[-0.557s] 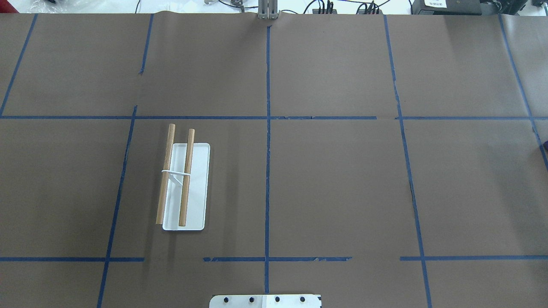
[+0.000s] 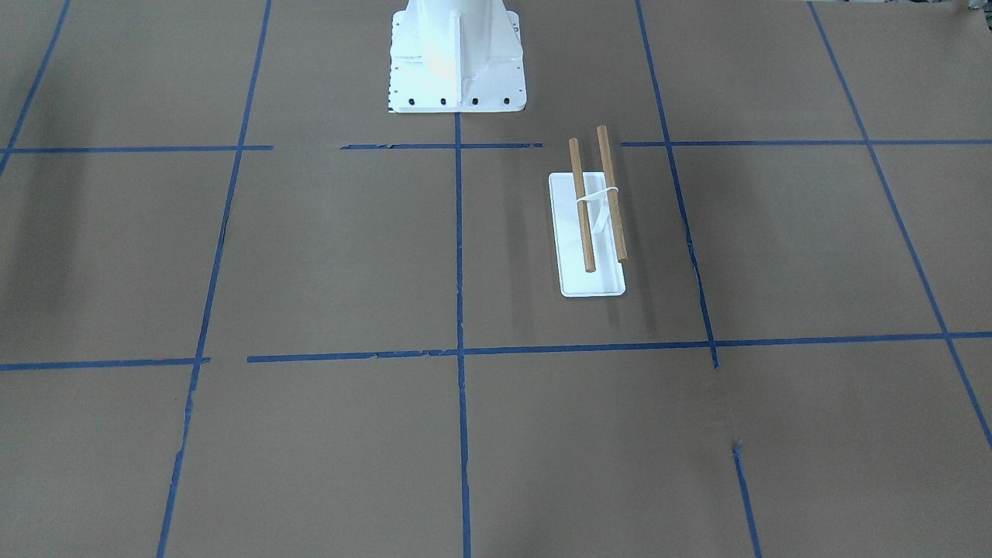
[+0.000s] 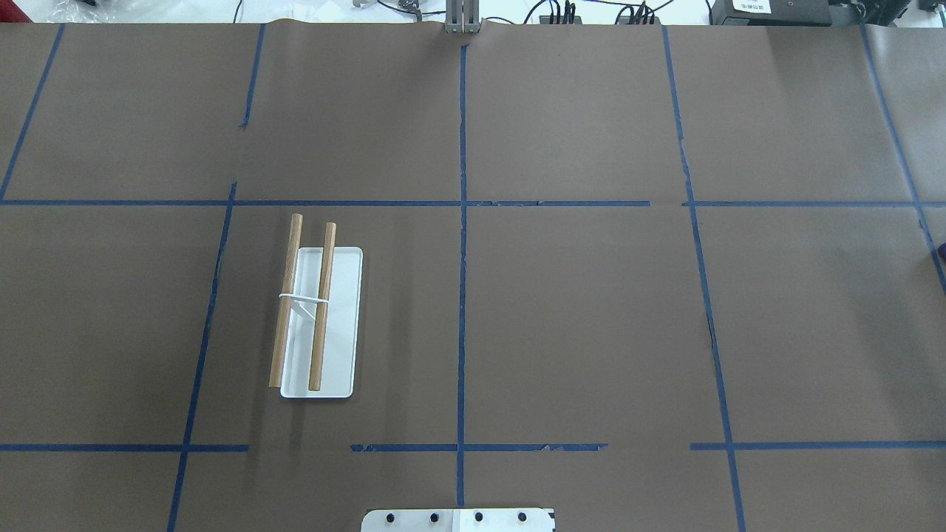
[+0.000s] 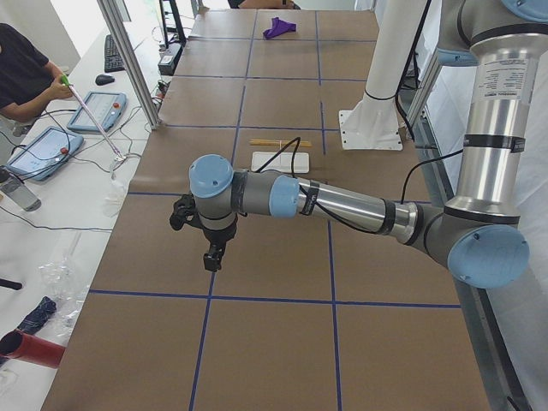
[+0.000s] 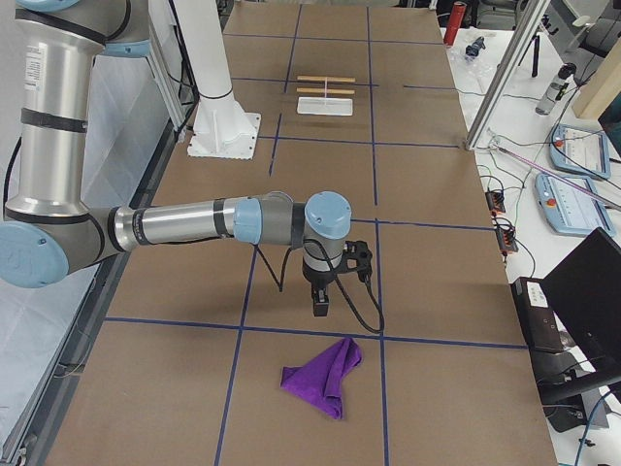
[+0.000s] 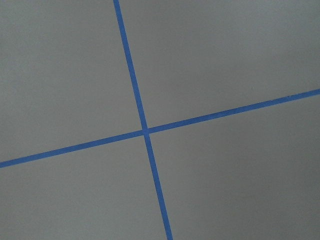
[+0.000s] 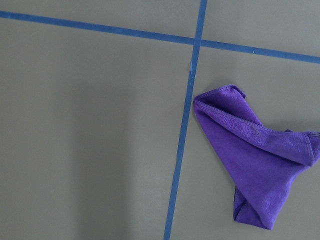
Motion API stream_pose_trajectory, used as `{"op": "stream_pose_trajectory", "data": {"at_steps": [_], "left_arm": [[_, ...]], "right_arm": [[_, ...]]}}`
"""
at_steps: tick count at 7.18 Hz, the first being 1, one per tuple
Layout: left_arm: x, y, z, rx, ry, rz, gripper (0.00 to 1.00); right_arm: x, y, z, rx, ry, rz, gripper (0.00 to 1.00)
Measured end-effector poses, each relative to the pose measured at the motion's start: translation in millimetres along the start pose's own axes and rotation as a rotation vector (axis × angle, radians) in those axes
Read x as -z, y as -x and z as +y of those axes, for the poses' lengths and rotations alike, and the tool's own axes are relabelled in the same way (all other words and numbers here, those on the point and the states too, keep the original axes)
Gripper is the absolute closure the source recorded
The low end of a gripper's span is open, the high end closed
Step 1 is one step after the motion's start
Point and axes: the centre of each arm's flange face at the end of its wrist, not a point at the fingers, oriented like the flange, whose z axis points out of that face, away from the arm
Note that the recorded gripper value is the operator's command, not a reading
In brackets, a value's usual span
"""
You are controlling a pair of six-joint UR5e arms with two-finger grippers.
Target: Hang towel on rack
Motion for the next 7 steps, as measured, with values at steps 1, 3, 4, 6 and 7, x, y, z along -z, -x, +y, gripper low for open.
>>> {"op": "stream_pose_trajectory", "data": {"at_steps": [1,3,4,6,7], "left_arm": [[-1.6,0.2,0.8,0.001,0.000,0.004,0.00],[-8.1,3.4,2.3,0.001,0.009,0.010,0.00],[-10.7,3.3,3.1,0.004,0.012,0.023,0.00],[-14.8,1.6,4.5,0.008,0.013,0.057,0.00],[-15.9,-0.6,3.7,0.000,0.010,0.063,0.00]], "right_arm": [[-5.1,-4.6,0.8,0.026,0.011,-0.001,0.00],[-7.9,-6.4,-1.5,0.055,0.008,0.002,0.00],[-10.8,-6.6,-2.7,0.069,0.000,0.005,0.00],[-20.2,-3.9,-5.2,0.088,0.006,0.004,0.00],[-28.2,-7.9,-5.9,0.093,0.011,0.006,0.00]]}}
